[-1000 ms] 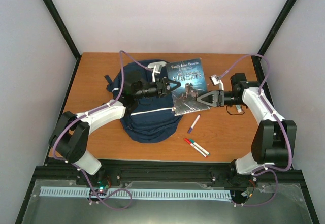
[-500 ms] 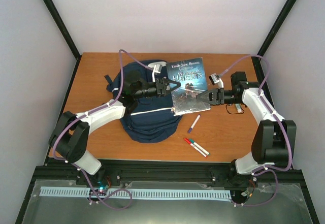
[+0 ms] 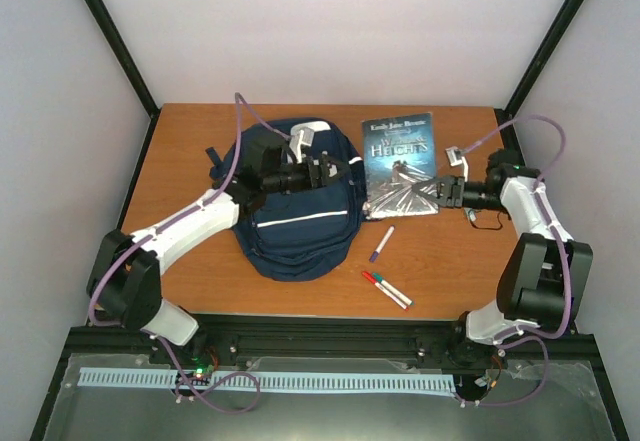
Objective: Pack the student bag
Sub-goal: Pick up the book from the center of the board, then place the book in the student bag.
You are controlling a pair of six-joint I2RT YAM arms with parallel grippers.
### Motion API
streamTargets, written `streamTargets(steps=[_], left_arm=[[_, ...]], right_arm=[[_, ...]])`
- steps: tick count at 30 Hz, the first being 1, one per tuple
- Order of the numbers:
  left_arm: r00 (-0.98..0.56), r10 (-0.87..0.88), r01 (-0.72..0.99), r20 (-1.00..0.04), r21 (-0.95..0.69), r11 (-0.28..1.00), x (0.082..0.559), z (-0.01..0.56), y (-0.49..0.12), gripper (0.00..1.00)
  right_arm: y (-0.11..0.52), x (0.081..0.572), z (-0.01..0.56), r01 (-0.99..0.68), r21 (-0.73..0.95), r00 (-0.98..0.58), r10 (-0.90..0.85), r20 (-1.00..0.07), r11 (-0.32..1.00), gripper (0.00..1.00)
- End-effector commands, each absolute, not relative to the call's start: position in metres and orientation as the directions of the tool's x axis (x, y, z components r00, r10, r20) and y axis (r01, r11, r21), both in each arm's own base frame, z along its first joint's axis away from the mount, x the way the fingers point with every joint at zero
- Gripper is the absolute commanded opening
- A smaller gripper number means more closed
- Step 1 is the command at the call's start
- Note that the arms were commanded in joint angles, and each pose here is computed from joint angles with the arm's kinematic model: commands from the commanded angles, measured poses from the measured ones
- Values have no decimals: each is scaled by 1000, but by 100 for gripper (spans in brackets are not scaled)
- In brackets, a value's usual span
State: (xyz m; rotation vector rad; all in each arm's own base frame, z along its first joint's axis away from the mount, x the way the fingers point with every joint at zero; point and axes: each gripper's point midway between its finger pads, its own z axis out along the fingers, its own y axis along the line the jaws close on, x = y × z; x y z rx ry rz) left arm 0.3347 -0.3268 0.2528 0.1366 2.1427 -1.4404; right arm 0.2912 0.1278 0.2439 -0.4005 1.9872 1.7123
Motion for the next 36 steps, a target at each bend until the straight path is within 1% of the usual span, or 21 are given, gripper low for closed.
streamTargets(steps=[1,3,4,6,8,10,12,15,17,20,21,23,25,27,30,36], left_arm=[[-776,-106,344,-621,-559,754,345,240,-274,75],[-787,-29,249,-616,-359,900,349,220,-236,73],[-791,18,228,-612,-267,936,350,213,-222,73],[-795,116,233,-595,-123,965,347,201,-201,73],[-796,184,278,-576,-79,957,336,192,-196,71],[-785,249,353,-568,-80,932,323,187,-202,69],[-755,328,443,-568,-72,894,308,183,-213,62],[-658,502,626,-561,-37,779,276,173,-240,53],[-592,589,714,-550,-19,700,257,163,-255,45],[-521,673,801,-525,-29,597,233,151,-275,39],[-501,695,819,-515,-21,574,228,148,-280,35],[-474,737,835,-482,19,549,225,139,-283,32],[-460,772,836,-439,78,543,227,127,-281,33],[-455,793,835,-405,116,539,228,116,-281,38],[-441,813,841,-379,141,522,226,106,-285,42],[-441,831,824,-339,213,524,235,95,-284,46]], right_arm=[[102,289,264,-653,734,-713,174,-679,188,3],[87,293,264,-651,725,-695,207,-688,223,3],[79,294,266,-657,714,-679,222,-700,243,3],[67,295,268,-646,713,-667,254,-701,271,3],[58,297,265,-632,720,-666,274,-694,288,3],[56,296,263,-625,721,-667,277,-692,298,3],[56,295,261,-625,719,-667,270,-694,304,3],[56,294,261,-627,716,-663,272,-697,307,3],[56,291,265,-641,703,-649,272,-711,309,3],[57,288,270,-651,692,-636,274,-721,311,3],[57,287,270,-652,692,-634,276,-722,311,3],[58,285,270,-648,695,-637,280,-718,311,3],[57,285,269,-644,698,-639,282,-715,313,3],[57,284,270,-646,693,-635,280,-720,319,3],[58,281,273,-654,682,-624,277,-731,326,3],[56,279,274,-653,683,-620,288,-730,326,3]])
